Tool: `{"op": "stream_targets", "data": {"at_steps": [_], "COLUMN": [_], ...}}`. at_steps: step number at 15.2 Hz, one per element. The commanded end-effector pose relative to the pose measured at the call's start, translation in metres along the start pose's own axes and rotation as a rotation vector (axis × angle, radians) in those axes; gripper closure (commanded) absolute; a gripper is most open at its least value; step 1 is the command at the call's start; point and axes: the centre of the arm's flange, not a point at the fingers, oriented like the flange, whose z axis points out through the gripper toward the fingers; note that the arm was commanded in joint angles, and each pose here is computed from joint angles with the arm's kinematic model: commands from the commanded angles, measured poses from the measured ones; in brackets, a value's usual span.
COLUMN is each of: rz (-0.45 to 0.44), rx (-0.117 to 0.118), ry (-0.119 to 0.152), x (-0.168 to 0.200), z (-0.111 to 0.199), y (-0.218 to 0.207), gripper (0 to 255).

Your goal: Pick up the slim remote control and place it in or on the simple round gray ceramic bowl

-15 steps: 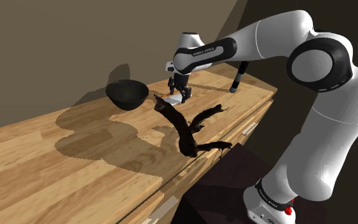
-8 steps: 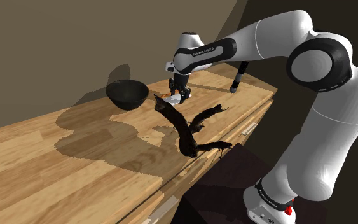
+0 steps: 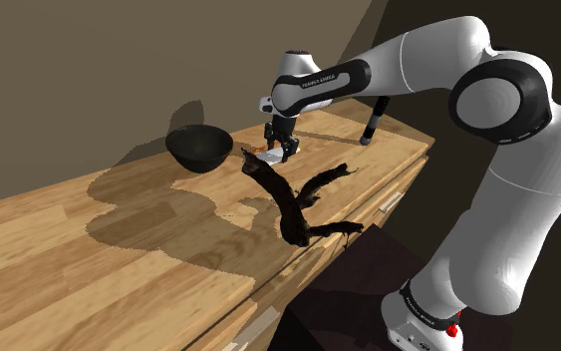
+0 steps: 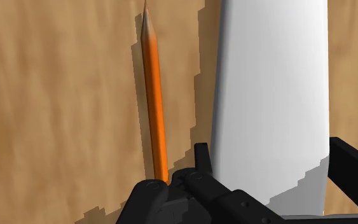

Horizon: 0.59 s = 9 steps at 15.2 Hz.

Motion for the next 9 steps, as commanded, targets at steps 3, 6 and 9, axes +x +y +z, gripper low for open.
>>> {"op": "stream_targets", "data": {"at_steps": [3, 6, 9], "rz": [0.000, 0.000, 0.000], "rx": [0.000, 0.000, 0.000], "ry": [0.000, 0.000, 0.000], "x": [0.000, 0.000, 0.000], "z": [-0.016, -0.032, -0.047], "y": [0.000, 0.000, 0.000], "gripper": [255, 255, 255]}}
